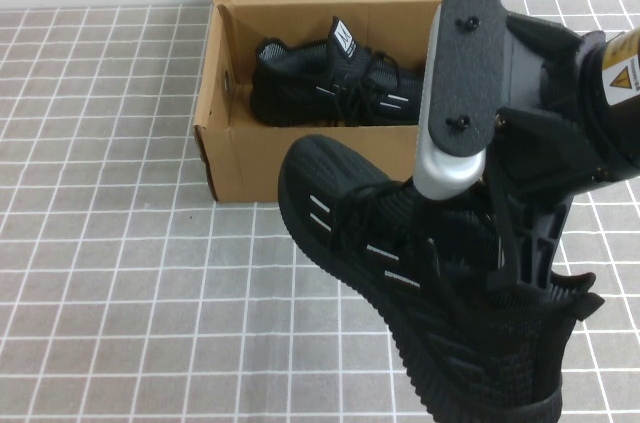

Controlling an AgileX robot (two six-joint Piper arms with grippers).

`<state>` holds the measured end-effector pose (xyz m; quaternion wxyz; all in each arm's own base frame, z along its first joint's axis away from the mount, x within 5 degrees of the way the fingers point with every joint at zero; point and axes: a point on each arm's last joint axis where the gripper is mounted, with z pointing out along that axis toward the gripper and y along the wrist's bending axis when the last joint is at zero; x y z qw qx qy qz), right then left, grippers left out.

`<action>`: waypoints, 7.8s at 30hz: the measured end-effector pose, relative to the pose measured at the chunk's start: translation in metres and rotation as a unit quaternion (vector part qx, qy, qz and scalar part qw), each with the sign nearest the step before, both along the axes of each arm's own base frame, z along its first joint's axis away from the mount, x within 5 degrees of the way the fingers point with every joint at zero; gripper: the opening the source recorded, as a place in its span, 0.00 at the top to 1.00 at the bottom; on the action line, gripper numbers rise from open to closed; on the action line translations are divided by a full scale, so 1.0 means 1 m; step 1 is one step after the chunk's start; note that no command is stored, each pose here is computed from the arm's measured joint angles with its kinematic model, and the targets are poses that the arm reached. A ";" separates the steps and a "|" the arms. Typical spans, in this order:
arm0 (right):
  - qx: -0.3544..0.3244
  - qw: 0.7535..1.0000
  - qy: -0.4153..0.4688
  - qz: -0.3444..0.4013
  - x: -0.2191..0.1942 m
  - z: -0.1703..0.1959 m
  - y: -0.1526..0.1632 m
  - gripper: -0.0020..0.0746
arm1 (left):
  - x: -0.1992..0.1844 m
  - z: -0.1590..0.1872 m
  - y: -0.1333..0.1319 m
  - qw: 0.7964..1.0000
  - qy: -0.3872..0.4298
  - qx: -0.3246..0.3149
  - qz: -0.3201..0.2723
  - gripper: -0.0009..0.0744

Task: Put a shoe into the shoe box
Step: Hand over the shoe, then place the shoe in the shoe box

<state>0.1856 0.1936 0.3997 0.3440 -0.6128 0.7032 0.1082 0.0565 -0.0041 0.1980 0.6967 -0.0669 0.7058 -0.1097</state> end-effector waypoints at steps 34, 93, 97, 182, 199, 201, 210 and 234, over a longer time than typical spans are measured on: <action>0.000 1.000 0.001 0.001 0.000 0.000 0.000 0.98 | 0.046 0.081 -0.038 0.939 0.271 0.003 -0.211 0.99; -0.027 0.998 0.011 -0.054 0.029 0.004 0.016 0.98 | 0.108 0.163 -0.124 0.829 0.238 0.227 -0.453 0.99; -0.066 0.998 -0.022 0.009 0.028 0.002 0.015 0.98 | 0.118 0.169 -0.108 0.841 0.254 0.223 -0.422 0.99; -0.065 0.945 -0.205 0.245 0.012 0.026 0.020 0.98 | 0.252 0.136 -0.073 0.783 0.446 -0.171 -0.398 0.36; -0.055 0.944 -0.224 0.235 0.015 0.029 0.021 0.98 | 0.243 0.136 -0.102 0.760 0.465 -0.159 -0.425 0.45; -0.055 0.944 -0.224 0.235 0.015 0.029 0.021 0.98 | 0.243 0.135 -0.102 0.760 0.468 -0.156 -0.423 0.46; -0.069 0.947 -0.224 0.219 0.017 0.028 0.019 0.98 | 0.243 0.132 -0.099 0.763 0.487 -0.138 -0.403 0.48; -0.085 0.958 -0.218 0.168 0.026 0.025 0.016 0.98 | 0.245 0.137 -0.102 0.764 0.472 -0.165 -0.408 0.56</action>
